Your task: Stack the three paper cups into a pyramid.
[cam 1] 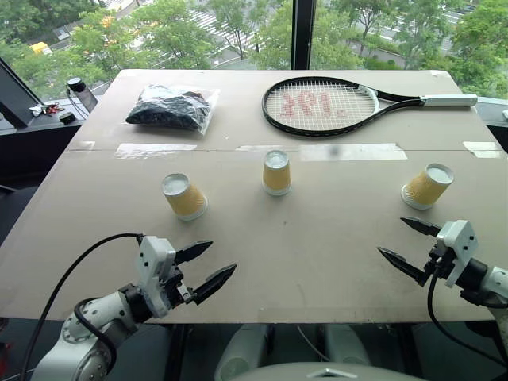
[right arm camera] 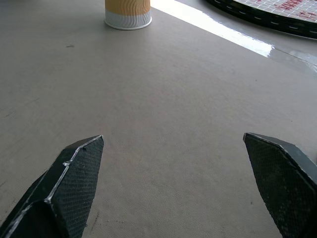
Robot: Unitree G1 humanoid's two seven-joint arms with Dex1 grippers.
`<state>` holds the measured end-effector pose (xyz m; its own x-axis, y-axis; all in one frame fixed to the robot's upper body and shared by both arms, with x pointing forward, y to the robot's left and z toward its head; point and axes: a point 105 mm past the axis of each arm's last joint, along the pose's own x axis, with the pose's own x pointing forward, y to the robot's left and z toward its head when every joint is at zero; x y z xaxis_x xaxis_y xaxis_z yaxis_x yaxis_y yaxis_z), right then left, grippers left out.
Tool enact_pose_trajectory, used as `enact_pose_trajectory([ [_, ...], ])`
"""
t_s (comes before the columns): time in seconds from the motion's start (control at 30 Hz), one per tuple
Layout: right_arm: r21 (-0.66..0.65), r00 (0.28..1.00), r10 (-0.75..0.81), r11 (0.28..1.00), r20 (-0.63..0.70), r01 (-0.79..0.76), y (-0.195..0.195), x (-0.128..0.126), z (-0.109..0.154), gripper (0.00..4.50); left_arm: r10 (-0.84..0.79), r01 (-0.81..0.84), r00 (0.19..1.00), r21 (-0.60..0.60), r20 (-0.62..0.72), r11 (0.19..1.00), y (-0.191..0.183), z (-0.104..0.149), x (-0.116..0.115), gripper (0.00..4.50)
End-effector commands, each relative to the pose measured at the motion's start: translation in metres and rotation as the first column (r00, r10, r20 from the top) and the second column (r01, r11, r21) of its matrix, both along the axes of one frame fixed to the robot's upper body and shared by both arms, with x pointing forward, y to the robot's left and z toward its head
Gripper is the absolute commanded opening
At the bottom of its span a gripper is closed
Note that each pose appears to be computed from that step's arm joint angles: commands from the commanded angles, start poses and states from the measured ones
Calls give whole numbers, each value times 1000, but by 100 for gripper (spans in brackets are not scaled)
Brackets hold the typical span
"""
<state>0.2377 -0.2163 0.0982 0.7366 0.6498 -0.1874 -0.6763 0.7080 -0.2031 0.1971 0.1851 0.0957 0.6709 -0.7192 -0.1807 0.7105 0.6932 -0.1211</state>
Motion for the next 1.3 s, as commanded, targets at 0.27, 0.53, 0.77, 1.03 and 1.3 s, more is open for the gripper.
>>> enact_pose_trajectory([
  [0.27, 67, 987, 44, 996, 153, -55, 36, 0, 32, 446, 50, -47, 995, -33, 88, 998, 4, 19, 8, 450],
  [0.53, 156, 882, 420, 877, 212, -455, 93, -37, 78, 446, 419, -413, 897, -71, 138, 908, 69, 26, 36, 450],
  [0.77, 151, 866, 463, 857, 189, -492, 99, -42, 79, 446, 465, -469, 863, -30, 197, 883, 90, 38, 55, 450],
  [1.03, 160, 884, 434, 873, 176, -461, 93, -47, 69, 446, 389, -404, 887, 11, 248, 914, 82, 51, 82, 450],
  [1.3, 164, 901, 390, 892, 188, -421, 94, -49, 66, 446, 330, -354, 908, 49, 260, 934, 69, 49, 109, 450],
])
